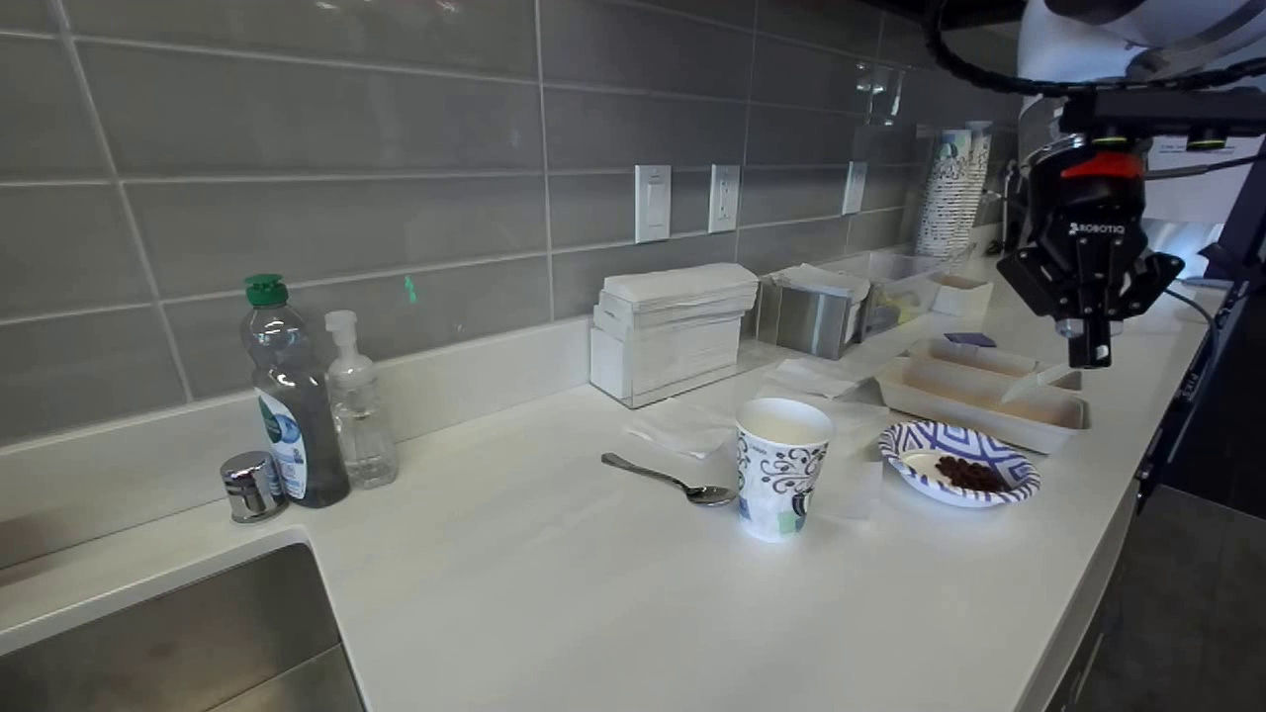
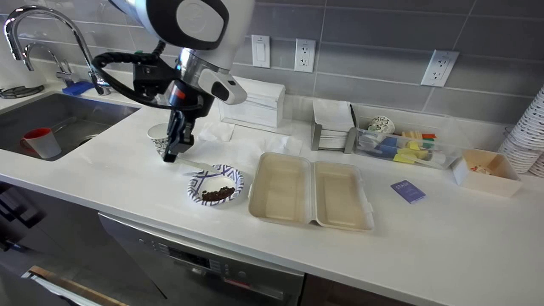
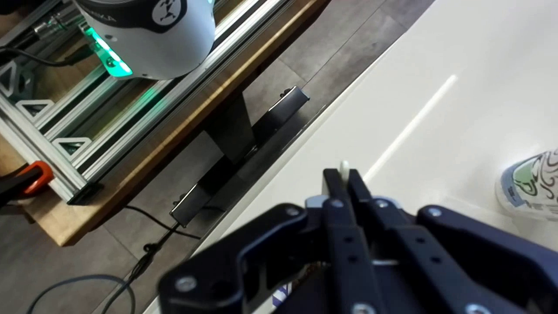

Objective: Use the white knife to stir the contents in the black and white bowl on the left.

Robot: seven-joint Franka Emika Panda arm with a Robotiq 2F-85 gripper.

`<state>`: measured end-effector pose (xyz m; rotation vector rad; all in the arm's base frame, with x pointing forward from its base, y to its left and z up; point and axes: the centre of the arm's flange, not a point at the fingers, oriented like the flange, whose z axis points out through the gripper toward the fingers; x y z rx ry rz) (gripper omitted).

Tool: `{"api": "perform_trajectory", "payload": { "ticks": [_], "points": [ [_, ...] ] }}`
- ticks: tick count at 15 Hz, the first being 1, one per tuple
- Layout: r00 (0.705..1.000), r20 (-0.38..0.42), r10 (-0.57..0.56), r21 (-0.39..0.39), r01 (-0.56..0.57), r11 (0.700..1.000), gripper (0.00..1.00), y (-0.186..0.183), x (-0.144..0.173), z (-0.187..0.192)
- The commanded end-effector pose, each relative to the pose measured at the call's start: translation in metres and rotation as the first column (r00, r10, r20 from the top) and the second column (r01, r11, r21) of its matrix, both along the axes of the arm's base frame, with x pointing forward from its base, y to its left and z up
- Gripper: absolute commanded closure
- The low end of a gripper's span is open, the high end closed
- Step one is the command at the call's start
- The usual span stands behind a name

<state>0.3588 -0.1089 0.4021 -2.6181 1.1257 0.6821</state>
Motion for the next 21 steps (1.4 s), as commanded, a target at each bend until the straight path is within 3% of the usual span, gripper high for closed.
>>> {"api": "perform_trajectory", "payload": {
  "ticks": [1,5,10,17,21],
  "points": [
    [1.000,0.000,-0.013,0.007,0.013,1.000,0.95,-0.007,-0.001,-0.001],
    [1.000,-0.022,-0.007,0.009,0.007,1.000,0.99,0.000,0.002,-0.003],
    [0.993,-0.111,-0.032,0.112,0.045,0.993,0.99,-0.021,0.010,-0.014],
    [0.975,-0.171,-0.139,0.280,0.183,0.942,0.99,-0.060,0.017,-0.044],
    [0.967,-0.173,-0.188,0.373,0.241,0.896,0.99,-0.069,0.025,-0.063]
  ]
}}
